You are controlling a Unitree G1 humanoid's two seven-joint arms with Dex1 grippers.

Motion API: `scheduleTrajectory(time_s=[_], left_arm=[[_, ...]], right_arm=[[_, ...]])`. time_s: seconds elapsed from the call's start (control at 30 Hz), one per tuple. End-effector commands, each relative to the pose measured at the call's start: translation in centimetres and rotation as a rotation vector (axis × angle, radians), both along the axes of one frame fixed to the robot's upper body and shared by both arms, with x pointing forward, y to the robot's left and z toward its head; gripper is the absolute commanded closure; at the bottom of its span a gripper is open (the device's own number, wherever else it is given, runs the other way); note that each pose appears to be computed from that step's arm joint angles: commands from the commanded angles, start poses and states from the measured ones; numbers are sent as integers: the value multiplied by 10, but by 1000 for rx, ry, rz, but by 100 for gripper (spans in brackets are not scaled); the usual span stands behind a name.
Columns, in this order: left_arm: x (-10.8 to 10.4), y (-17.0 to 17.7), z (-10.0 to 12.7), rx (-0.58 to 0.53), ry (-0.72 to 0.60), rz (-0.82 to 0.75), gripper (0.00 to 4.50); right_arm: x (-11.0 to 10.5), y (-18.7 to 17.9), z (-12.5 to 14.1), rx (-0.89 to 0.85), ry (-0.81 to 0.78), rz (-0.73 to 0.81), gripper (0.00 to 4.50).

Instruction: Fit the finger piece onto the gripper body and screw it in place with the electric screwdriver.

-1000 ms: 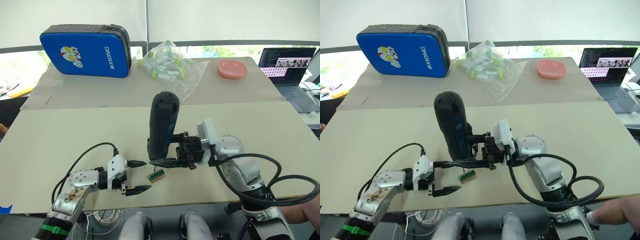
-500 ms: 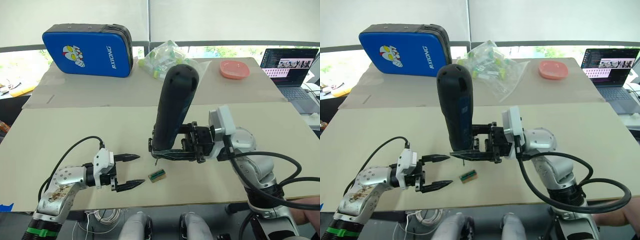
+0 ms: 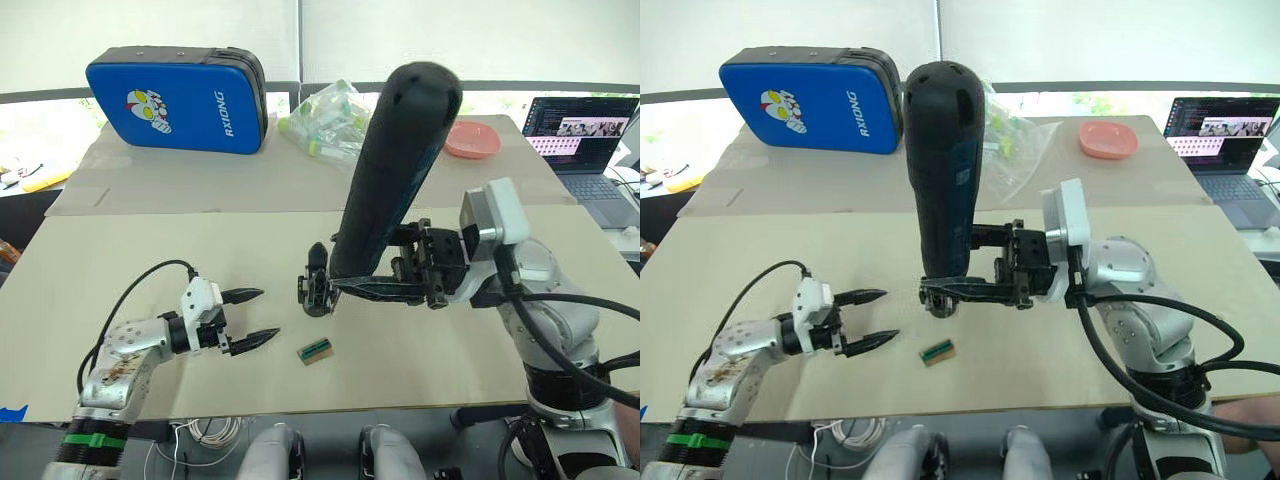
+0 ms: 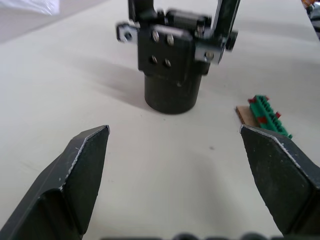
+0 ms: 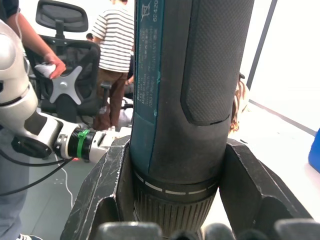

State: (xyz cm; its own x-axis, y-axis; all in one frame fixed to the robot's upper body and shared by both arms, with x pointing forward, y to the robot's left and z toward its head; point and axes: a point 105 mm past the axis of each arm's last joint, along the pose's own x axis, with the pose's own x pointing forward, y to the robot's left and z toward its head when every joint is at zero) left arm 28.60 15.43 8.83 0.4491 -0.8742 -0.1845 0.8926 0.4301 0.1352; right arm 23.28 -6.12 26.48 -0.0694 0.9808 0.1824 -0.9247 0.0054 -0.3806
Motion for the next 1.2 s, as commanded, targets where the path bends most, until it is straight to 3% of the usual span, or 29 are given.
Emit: scheduleTrajectory(time_s=[0.03,0.4,0.83,0.93,1.03,1.2], left_arm=[[7,-15,-2,17,-34,-28,8],[27,-64,-10,20,-59,-52,8],[33,-71,-9,63,-46,-26,8],[32,-65,-11,81,-36,-22,82],[30,-62,-11,91,-38,-57,221],[33,-70,-8,97,-59,-163,220]], right_arm=[[-9,-5,19,31,-77,6,253],[-9,-7,22,14,-81,-26,253],[-10,-9,21,12,-88,-60,253],[-10,-9,20,11,-88,-63,253],[-11,-10,19,10,-88,-65,253],[-11,-13,18,1,-79,-64,253]])
